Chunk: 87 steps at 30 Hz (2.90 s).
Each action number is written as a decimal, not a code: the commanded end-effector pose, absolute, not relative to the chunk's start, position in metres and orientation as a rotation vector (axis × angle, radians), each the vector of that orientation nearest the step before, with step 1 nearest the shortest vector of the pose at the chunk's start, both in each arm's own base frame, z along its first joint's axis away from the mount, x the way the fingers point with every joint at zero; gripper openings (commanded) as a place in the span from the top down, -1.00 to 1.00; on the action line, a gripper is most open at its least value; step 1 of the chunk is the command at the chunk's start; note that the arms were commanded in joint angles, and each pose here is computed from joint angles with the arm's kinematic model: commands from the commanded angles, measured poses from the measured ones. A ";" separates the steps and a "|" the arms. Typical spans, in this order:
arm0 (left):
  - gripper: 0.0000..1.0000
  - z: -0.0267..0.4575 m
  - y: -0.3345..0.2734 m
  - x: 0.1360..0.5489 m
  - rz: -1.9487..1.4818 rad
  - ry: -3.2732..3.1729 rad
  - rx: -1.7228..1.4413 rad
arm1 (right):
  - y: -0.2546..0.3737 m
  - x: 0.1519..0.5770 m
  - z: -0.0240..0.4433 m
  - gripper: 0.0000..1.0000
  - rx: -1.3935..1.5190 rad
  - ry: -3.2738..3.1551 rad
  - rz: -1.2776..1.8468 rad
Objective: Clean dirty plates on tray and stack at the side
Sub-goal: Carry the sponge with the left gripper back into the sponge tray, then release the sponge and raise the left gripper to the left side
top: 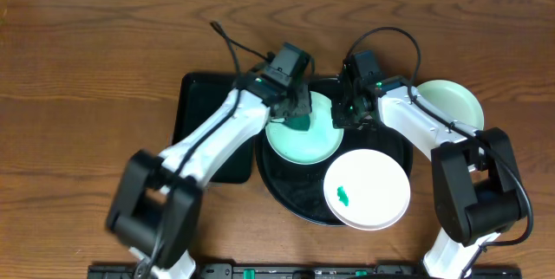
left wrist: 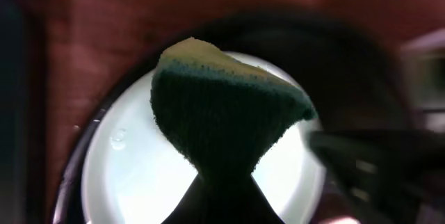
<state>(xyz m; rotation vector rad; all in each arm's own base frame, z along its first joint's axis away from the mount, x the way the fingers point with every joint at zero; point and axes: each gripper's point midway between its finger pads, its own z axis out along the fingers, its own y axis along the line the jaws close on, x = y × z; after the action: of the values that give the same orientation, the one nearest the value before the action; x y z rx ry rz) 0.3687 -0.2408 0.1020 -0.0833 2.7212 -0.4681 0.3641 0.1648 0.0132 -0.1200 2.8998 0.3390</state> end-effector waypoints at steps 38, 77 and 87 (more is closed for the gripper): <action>0.66 0.033 -0.036 0.310 0.125 2.967 -0.301 | 0.172 0.358 0.007 0.97 -0.151 2.918 0.343; -0.60 0.201 0.041 0.343 0.159 2.387 -0.559 | 0.167 0.362 0.006 0.71 -0.181 2.901 0.298; -0.59 0.201 0.041 0.343 0.160 2.387 -0.559 | 0.164 0.361 -0.004 0.74 -0.177 2.917 0.266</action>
<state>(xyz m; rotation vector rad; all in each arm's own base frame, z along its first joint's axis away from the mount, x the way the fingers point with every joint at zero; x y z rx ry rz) 0.3413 0.0367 0.1954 -0.5509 2.4052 0.1362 0.3666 0.1622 0.0073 -0.1408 2.8973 0.3034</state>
